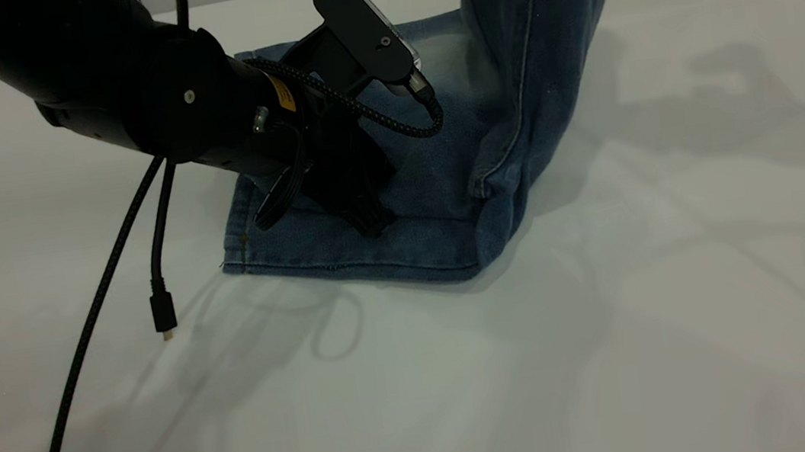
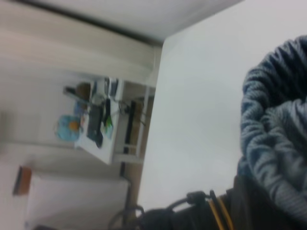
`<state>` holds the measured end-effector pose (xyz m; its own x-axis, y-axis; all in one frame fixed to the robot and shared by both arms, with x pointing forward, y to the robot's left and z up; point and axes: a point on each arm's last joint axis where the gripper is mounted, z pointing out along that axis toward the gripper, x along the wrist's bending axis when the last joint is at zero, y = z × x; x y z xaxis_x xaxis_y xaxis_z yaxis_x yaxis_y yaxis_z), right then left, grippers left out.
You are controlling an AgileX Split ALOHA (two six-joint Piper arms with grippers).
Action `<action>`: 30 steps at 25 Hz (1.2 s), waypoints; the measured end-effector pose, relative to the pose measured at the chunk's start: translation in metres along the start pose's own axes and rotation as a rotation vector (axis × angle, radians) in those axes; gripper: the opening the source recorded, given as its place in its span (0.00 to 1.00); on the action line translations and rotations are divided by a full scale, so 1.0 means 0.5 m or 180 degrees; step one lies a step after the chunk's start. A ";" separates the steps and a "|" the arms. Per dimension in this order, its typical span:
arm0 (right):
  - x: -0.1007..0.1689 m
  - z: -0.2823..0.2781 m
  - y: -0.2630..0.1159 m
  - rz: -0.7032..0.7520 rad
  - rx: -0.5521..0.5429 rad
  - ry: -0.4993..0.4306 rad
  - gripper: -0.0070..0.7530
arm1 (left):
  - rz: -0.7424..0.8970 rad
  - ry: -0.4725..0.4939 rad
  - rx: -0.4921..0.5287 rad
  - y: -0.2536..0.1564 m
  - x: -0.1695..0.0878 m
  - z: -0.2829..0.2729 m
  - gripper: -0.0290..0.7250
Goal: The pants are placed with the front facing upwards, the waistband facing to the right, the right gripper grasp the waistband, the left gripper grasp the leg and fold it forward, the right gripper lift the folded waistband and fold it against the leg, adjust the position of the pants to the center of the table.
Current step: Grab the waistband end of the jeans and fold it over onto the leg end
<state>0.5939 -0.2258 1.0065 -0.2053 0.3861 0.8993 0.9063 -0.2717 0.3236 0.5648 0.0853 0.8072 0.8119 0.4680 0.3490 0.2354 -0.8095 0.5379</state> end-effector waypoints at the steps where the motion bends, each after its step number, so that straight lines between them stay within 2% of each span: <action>1: 0.003 0.006 -0.003 -0.0017 0.0021 -0.0002 0.07 | -0.0010 0.0000 0.0016 -0.002 0.003 -0.001 0.46; 7: 0.000 0.012 -0.002 -0.0027 -0.0029 -0.0092 0.07 | -0.0005 -0.0030 0.0067 0.013 0.014 -0.028 0.46; 13: 0.000 0.012 -0.002 -0.0046 -0.0022 -0.0089 0.07 | 0.0021 0.0294 -0.0298 0.065 0.076 -0.096 0.46; 20: 0.012 0.038 -0.015 -0.0118 0.0055 -0.0075 0.07 | -0.0098 0.0966 -0.0588 0.077 0.220 -0.236 0.46; 24: 0.029 0.084 -0.040 -0.0287 0.0150 -0.0161 0.07 | -0.0253 0.1410 -0.0759 0.071 0.294 -0.335 0.46; 30: 0.054 0.158 -0.083 -0.0502 0.0191 -0.0366 0.07 | -0.0299 0.1911 -0.1091 0.087 0.337 -0.470 0.46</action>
<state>0.5799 -0.1343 0.9939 -0.3060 0.5189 0.7982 0.8874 -0.1482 0.4365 0.5863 0.2125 1.0699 0.3373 0.7255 0.5999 0.0281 -0.6447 0.7639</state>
